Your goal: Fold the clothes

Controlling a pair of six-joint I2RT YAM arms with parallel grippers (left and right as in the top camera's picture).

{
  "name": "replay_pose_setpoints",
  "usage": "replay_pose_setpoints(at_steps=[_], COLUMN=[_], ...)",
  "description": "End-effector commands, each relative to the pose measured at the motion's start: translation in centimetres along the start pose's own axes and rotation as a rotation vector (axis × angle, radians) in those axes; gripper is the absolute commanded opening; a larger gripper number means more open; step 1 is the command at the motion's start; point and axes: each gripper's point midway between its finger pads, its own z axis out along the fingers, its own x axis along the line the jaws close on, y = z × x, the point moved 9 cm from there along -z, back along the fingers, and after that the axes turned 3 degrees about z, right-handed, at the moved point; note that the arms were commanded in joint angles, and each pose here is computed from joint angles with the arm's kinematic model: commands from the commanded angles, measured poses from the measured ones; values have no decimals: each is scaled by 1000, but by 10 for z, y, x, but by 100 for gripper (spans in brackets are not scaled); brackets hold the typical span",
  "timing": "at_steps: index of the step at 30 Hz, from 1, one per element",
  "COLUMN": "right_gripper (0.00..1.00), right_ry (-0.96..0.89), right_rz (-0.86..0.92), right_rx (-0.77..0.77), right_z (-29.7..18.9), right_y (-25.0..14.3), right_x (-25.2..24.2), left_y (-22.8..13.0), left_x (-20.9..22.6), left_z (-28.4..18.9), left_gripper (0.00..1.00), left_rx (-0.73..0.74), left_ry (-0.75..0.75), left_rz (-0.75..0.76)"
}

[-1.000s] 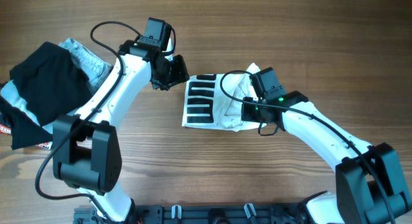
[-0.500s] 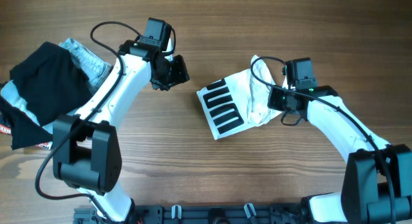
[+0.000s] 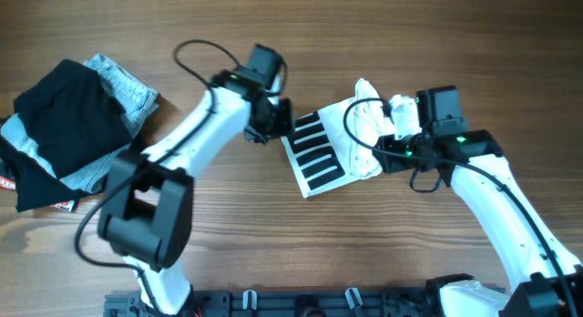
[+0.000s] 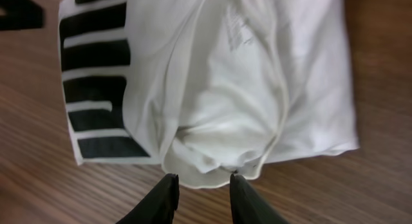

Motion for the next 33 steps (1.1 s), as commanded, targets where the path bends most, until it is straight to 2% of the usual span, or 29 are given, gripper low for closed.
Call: replay_pose_setpoints(at_steps=[1, 3, 9, 15, 18, 21, 23, 25, 26, 30, 33], right_gripper=[31, 31, 31, 29, 29, 29, 24, 8, 4, 4, 4], right_ry=[-27, -121, -275, -265, -179, -174, -185, -208, -218, -321, -355], right_rz=[62, 146, 250, 248, 206, 202, 201, 201, 206, 282, 273], right_rx=[88, 102, 128, 125, 132, 127, 111, 102, 101, 80, -8], right_z=[19, 27, 45, 59, 62, 62, 62, 62, 61, 56, 42], right_y=[-16, -19, -25, -21, -19, -19, -16, -15, -15, -14, 8], right_x=[-2, -12, -30, -33, -27, -27, -28, -30, -30, -42, -52], left_y=[-16, -20, -20, -20, -20, -18, -18, -18, -18, -18, -18], left_x=[-6, -10, -12, -11, -12, -12, -13, -13, -13, -13, -13], left_z=[27, 31, 33, 33, 33, 33, 33, 33, 33, 33, 33], left_gripper=[43, 43, 44, 45, 45, 46, 47, 46, 47, 46, 46], left_rx=[69, 79, 67, 61, 61, 52, 50, 50, 50, 50, 48], left_ry=[32, 35, 52, 61, 61, 56, 54, 54, 54, 54, 54], left_rz=[5, 19, 31, 31, 31, 34, 35, 34, 34, 35, 35])
